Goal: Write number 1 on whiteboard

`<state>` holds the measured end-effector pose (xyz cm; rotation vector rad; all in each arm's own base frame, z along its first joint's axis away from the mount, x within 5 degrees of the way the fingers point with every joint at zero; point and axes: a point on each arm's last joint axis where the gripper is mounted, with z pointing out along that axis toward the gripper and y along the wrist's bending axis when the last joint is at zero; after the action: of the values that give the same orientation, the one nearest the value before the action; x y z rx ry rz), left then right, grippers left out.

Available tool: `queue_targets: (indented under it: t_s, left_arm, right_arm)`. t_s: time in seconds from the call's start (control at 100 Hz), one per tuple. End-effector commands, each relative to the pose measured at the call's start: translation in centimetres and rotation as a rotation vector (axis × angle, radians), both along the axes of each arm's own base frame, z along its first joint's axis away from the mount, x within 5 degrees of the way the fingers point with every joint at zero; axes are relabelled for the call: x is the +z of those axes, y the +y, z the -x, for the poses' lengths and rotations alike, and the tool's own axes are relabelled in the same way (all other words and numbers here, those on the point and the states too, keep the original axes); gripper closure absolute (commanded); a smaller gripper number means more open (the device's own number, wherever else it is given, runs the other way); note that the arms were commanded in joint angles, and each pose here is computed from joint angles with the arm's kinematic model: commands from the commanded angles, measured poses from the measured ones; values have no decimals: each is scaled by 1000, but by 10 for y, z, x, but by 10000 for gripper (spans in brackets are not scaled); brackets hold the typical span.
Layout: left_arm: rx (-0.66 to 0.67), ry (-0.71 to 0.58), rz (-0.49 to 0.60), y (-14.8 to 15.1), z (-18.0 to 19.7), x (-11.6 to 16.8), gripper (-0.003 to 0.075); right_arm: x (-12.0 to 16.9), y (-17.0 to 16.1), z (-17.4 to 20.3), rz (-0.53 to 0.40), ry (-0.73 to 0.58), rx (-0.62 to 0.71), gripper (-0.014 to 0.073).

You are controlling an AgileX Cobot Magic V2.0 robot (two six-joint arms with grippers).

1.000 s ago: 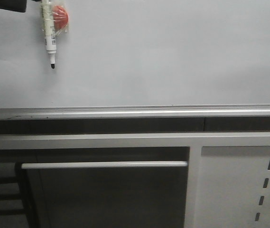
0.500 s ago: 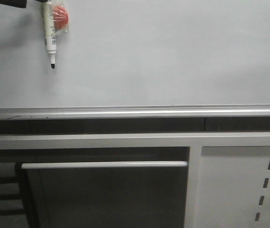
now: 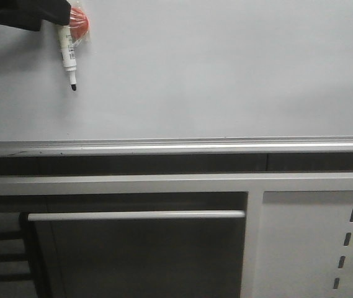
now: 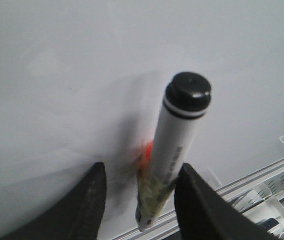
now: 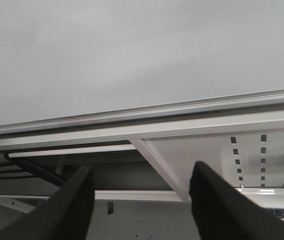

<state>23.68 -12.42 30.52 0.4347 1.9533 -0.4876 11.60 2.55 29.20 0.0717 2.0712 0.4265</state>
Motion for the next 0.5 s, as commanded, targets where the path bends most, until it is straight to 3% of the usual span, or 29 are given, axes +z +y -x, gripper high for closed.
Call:
queue_targets:
  t_s: [0.0,0.49]
  left_arm:
    - [43,-71,27,1,-1,18,426]
    - [32,-33,19,-3,-7,9,426]
  right_arm:
    - [16,-3,-6,-8,-88,-37,210]
    - [16,-3,-6,-8,-88,-37,210]
